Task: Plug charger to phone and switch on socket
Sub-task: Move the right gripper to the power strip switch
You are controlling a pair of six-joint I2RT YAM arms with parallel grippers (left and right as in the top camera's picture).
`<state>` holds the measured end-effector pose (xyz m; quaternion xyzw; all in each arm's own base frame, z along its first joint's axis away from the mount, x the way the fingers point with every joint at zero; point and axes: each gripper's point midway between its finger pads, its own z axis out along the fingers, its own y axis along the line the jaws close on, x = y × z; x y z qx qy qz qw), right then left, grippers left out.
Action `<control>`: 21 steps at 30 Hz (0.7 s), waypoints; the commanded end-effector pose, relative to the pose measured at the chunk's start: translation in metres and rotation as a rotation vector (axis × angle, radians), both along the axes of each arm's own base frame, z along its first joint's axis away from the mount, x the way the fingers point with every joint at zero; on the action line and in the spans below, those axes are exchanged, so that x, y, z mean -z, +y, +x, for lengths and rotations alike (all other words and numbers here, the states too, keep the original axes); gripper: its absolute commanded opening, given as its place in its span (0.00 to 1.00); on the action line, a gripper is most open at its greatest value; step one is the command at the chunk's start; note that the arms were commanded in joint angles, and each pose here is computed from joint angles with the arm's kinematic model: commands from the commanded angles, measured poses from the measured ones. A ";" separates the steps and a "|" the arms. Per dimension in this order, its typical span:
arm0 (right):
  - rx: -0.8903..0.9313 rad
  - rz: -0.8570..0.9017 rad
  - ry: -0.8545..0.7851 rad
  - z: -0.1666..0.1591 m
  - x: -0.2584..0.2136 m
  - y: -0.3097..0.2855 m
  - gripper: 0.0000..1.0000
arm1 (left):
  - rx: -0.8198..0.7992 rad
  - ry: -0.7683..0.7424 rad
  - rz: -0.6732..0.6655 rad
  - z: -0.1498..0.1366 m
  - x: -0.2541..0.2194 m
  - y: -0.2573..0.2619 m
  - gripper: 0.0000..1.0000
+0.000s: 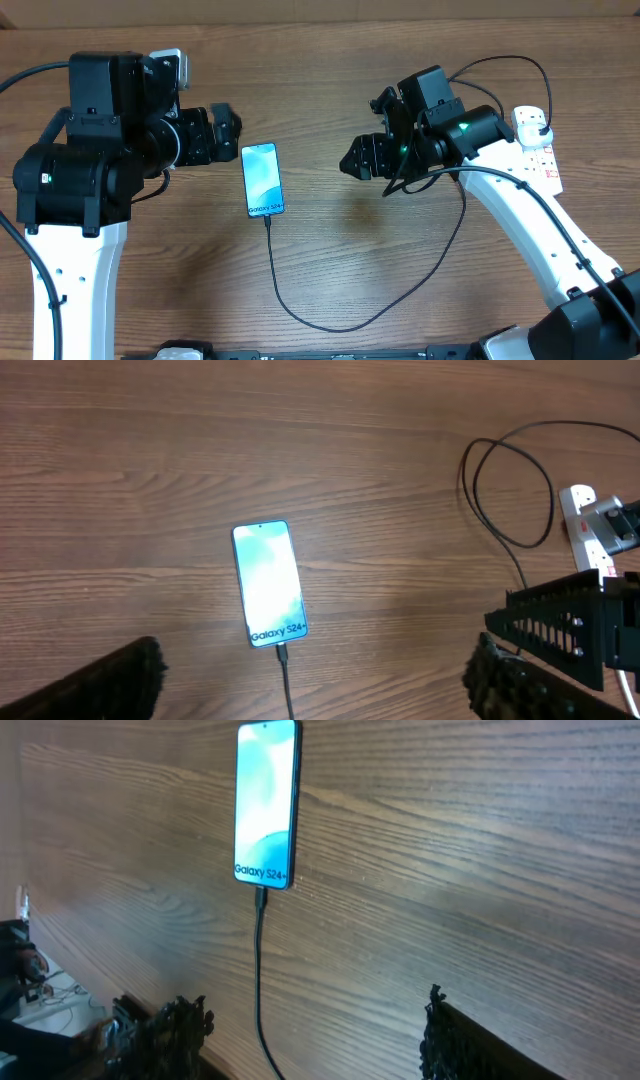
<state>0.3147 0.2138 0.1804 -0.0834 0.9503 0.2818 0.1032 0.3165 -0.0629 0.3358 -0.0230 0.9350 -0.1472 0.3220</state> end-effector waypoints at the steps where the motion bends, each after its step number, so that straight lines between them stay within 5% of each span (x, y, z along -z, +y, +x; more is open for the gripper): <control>1: 0.026 0.016 -0.075 0.014 -0.029 -0.010 0.72 | 0.006 -0.017 -0.015 0.000 -0.008 -0.003 1.00; 15: 0.219 -0.036 -0.189 0.044 -0.110 -0.088 0.59 | 0.006 -0.015 -0.015 0.000 -0.007 -0.003 1.00; 20: 0.317 -0.031 -0.242 0.055 -0.136 -0.123 0.29 | 0.005 -0.015 -0.015 0.000 -0.007 -0.003 1.00; 21: 0.370 -0.030 -0.243 0.058 -0.140 -0.139 0.16 | 0.006 -0.015 -0.015 0.000 -0.007 -0.003 1.00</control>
